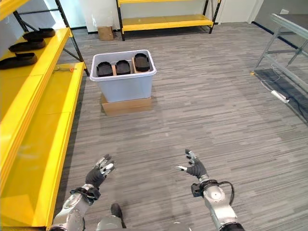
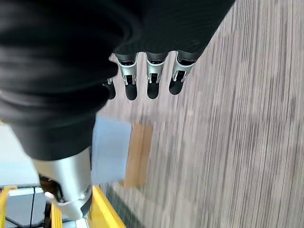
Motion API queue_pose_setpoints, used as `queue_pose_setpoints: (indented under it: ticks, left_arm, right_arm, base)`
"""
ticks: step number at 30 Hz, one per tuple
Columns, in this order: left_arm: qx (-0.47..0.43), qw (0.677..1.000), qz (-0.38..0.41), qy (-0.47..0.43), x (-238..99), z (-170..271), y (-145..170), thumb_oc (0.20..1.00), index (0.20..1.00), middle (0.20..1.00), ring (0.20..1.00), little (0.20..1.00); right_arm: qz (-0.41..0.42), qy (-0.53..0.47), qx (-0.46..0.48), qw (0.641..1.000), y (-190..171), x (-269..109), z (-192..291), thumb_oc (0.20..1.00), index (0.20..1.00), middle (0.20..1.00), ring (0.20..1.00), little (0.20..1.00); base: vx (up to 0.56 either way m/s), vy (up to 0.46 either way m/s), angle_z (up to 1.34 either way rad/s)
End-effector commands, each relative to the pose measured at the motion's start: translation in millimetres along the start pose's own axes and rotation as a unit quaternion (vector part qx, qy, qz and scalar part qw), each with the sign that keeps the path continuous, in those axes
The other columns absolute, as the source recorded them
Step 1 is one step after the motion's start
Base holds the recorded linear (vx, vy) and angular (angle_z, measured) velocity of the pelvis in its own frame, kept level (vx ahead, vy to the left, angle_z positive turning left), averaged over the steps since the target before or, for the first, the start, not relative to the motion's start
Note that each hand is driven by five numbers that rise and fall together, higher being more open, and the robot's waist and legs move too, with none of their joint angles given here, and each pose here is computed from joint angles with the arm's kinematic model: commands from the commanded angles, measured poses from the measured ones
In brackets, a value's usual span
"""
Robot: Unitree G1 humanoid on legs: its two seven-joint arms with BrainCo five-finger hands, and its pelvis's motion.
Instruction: Move parts from the plastic box to the shelf.
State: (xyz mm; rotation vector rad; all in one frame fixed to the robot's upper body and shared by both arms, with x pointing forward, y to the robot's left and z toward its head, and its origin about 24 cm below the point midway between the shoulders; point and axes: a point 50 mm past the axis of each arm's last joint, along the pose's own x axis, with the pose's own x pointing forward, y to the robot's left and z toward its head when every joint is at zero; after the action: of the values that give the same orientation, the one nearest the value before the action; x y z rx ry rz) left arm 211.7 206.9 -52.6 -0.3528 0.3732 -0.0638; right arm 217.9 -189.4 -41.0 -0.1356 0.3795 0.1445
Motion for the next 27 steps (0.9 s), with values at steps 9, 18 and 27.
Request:
queue_pose_setpoints:
  ticks: [9,18,27]
  left_arm:
    - [0.088,0.993,-0.061,-0.052,15,36,-21,1.0,1.0,1.0,1.0,1.0]
    - [0.066,0.994,-0.051,-0.066,19,43,-26,1.0,1.0,1.0,1.0,1.0]
    - [0.078,0.993,-0.065,-0.053,8,26,-29,1.0,1.0,1.0,1.0,1.0]
  right_arm:
    - [0.005,-0.107,0.026,0.994,12,13,50,1.0,1.0,1.0,1.0,1.0]
    - [0.001,-0.109,0.021,0.994,9,13,49,1.0,1.0,1.0,1.0,1.0]
    - [-0.056,-0.091,0.042,0.993,-2,7,36,1.0,1.0,1.0,1.0,1.0]
  base:
    - [0.18,0.369,0.23]
    - [0.13,0.015,-0.07]
    - [0.39,-0.306,0.12]
